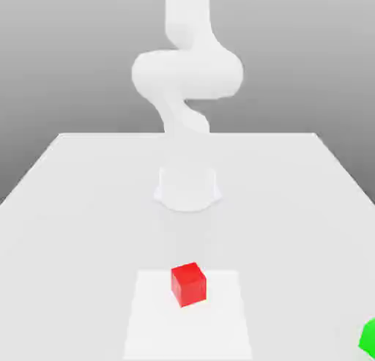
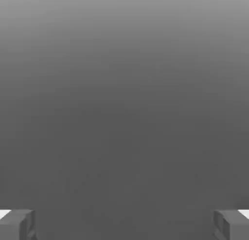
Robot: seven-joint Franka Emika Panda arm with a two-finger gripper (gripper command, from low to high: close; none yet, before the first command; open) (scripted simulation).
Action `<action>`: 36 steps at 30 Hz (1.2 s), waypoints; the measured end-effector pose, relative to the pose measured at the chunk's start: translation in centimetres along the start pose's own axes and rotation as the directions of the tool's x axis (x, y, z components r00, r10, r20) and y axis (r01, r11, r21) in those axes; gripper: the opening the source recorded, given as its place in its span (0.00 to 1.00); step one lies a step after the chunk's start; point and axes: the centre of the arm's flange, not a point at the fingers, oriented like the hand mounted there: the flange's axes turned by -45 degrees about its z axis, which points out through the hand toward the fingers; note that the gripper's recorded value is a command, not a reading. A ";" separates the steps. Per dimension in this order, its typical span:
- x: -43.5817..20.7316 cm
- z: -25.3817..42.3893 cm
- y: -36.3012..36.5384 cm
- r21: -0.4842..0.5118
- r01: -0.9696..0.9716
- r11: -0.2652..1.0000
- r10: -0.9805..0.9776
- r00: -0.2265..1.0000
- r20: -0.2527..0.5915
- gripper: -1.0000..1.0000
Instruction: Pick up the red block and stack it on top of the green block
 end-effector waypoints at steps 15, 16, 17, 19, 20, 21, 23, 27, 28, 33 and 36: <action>-22.5 30.2 -0.4 0.189 0.223 0.956 -0.290 0.804 0.518 0.50; -25.1 31.4 -0.3 0.201 0.244 0.949 -0.316 0.772 0.552 0.50; -27.6 32.3 -0.2 0.213 0.265 0.940 -0.340 0.737 0.584 0.50; -30.1 33.5 -0.1 0.226 0.285 0.932 -0.363 0.706 0.608 0.50; -30.6 34.0 -0.1 0.228 0.289 0.930 -0.368 0.701 0.611 0.50; -31.1 34.4 -0.1 0.229 0.291 0.929 -0.370 0.699 0.612 0.50; -31.8 35.4 -0.1 0.230 0.294 0.927 -0.373 0.697 0.612 0.50; -33.6 37.2 0.0 0.230 0.293 0.928 -0.372 0.696 0.614 0.50; -34.2 37.7 0.0 0.230 0.292 0.928 -0.371 0.695 0.615 0.50; -34.7 38.0 0.0 0.231 0.290 0.929 -0.370 0.694 0.617 0.00; -34.8 38.1 0.0 0.231 0.290 0.929 -0.370 0.694 0.617 0.00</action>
